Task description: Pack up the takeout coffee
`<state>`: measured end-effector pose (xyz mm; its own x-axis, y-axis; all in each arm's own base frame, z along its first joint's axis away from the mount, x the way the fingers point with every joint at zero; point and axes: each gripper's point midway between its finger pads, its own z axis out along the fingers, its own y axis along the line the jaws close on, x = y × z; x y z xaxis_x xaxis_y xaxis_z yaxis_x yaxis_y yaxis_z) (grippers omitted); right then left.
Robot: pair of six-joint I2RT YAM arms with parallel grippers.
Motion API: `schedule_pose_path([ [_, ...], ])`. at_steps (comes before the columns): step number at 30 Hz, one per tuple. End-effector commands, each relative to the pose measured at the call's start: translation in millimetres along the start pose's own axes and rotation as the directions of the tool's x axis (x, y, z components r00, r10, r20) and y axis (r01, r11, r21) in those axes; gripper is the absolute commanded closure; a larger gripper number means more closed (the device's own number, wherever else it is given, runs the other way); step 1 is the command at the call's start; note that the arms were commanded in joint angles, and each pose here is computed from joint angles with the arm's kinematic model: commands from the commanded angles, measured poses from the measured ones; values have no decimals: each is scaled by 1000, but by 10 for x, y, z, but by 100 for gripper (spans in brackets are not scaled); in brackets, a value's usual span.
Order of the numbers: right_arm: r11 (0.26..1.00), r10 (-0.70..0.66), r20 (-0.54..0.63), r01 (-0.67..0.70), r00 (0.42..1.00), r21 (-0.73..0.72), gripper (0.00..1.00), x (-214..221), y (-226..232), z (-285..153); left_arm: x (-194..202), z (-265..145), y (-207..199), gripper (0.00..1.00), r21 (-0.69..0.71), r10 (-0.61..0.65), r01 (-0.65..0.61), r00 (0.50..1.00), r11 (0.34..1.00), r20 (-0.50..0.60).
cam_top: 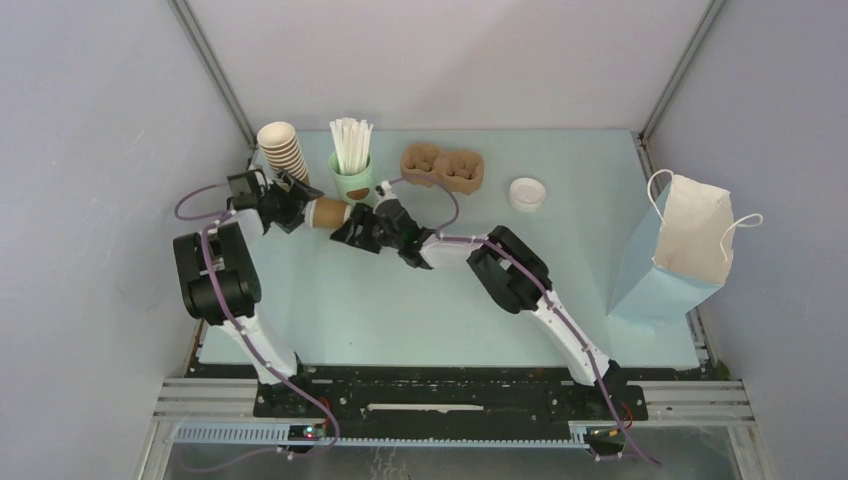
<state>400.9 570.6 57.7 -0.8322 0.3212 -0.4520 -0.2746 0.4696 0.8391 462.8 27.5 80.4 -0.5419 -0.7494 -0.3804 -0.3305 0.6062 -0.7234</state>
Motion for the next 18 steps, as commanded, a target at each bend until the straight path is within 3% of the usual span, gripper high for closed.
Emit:
schedule_pose_path([
  [1,995,-74,33,76,997,-67,21,-327,216,-568,0,-159,-192,12,27,9,-9,1000,1000,12],
  [5,990,-133,18,134,991,-35,9,-449,31,-747,25,-175,-189,10,17,1,-1,1000,1000,5],
  [10,994,-93,19,94,996,-49,9,-557,-86,-509,68,-136,-264,9,33,4,-4,1000,999,-10],
  [16,995,-63,60,67,996,-73,23,-623,-39,-200,144,-109,-290,9,36,-2,3,999,999,-36],
  [18,995,-44,48,48,998,-84,34,-598,-45,-113,167,-110,-279,9,24,-12,13,998,1000,-54],
])
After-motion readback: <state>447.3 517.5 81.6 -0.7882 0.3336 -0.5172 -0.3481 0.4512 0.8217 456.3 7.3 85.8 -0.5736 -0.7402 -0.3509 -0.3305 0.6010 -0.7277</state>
